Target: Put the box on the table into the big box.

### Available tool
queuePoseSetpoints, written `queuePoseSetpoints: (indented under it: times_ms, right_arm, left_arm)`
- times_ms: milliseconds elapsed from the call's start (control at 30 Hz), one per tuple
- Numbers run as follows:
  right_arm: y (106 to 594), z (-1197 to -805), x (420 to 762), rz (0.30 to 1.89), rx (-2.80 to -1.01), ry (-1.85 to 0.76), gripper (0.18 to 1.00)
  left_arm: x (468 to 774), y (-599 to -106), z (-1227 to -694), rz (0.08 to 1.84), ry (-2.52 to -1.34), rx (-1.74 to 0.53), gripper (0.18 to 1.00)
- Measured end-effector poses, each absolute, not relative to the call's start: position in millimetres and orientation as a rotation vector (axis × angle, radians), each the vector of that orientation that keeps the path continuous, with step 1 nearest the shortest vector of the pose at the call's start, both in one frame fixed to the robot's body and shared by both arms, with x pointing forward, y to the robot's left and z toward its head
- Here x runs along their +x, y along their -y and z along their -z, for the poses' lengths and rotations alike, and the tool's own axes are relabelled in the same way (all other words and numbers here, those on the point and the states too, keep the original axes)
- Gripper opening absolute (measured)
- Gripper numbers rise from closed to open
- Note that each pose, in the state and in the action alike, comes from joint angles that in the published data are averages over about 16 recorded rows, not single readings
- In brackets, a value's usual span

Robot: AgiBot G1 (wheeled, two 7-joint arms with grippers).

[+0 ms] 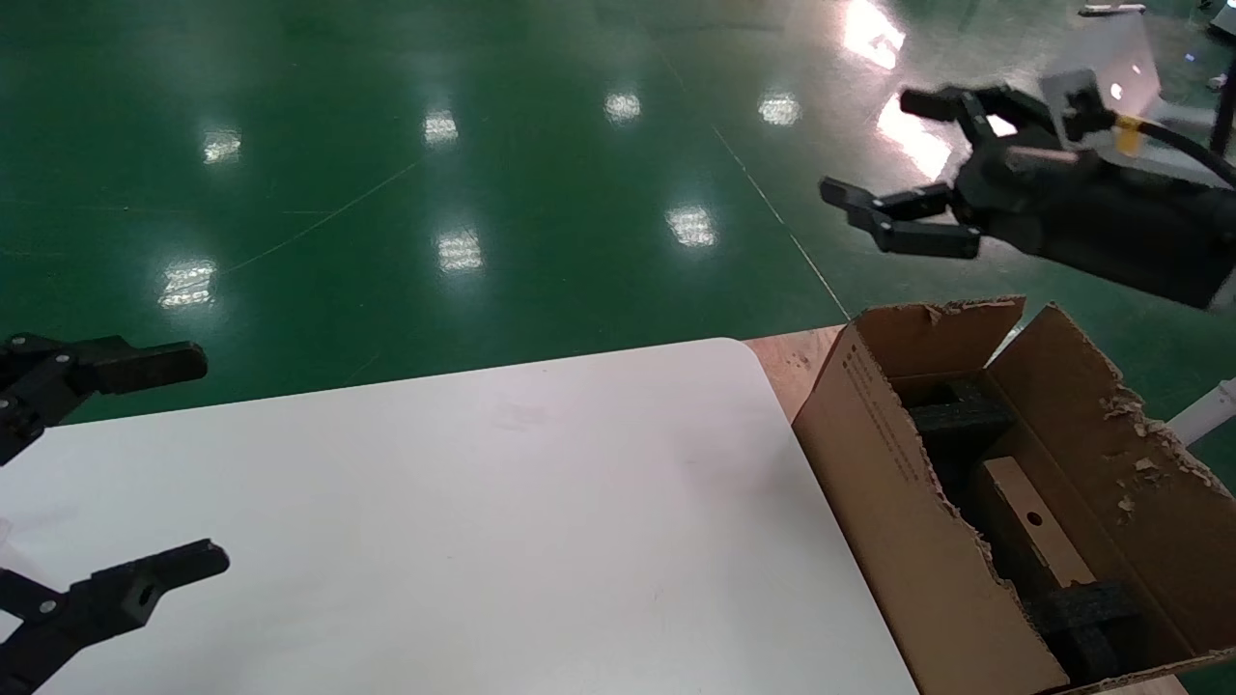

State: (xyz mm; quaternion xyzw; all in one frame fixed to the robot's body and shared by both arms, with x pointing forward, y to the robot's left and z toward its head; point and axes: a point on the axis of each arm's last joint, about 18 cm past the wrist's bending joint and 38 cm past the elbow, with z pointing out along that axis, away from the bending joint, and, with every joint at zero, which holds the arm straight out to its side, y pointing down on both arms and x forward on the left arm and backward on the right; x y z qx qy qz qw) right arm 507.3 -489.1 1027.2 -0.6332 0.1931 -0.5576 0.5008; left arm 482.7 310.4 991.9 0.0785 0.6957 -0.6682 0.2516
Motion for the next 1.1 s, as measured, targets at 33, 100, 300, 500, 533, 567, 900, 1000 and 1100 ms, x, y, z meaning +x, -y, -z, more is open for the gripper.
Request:
queuePoseSetpoints:
  times_ms: [33,100,300,500,533,567,900,1000,1100]
  right_arm:
    - [485,-1031,507,1.354,-1.531,-0.446,1.001]
    - [479,-1037,507,1.366,-1.532,-0.416,1.001]
    - [468,-1045,507,1.376,-1.538,-0.365,1.001]
    - [458,-1047,509,1.336,-1.55,-0.329,1.001]
    - [455,-1048,509,1.326,-1.553,-0.317,1.001]
    - [451,-1049,510,1.315,-1.555,-0.303,1.001]
    - [401,-1059,511,1.169,-1.588,-0.118,1.001]
    - [387,-1059,510,1.122,-1.595,-0.068,1.001]
    - [373,-1059,508,1.073,-1.602,-0.021,1.001]
  left_arm:
    - [483,-310,-992,1.818,-1.893,0.214,1.001]
    - [483,-310,-992,1.818,-1.893,0.213,1.001]
    - [483,-310,-992,1.818,-1.892,0.213,1.001]
    - [483,-310,-992,1.818,-1.892,0.213,1.001]
    - [483,-310,-992,1.818,-1.892,0.213,1.001]
    - [483,-310,-992,1.818,-1.892,0.213,1.001]
    - [483,-310,-992,1.818,-1.892,0.213,1.001]
    - [483,-310,-992,1.818,-1.892,0.213,1.001]
    - [483,-310,-992,1.818,-1.892,0.213,1.001]
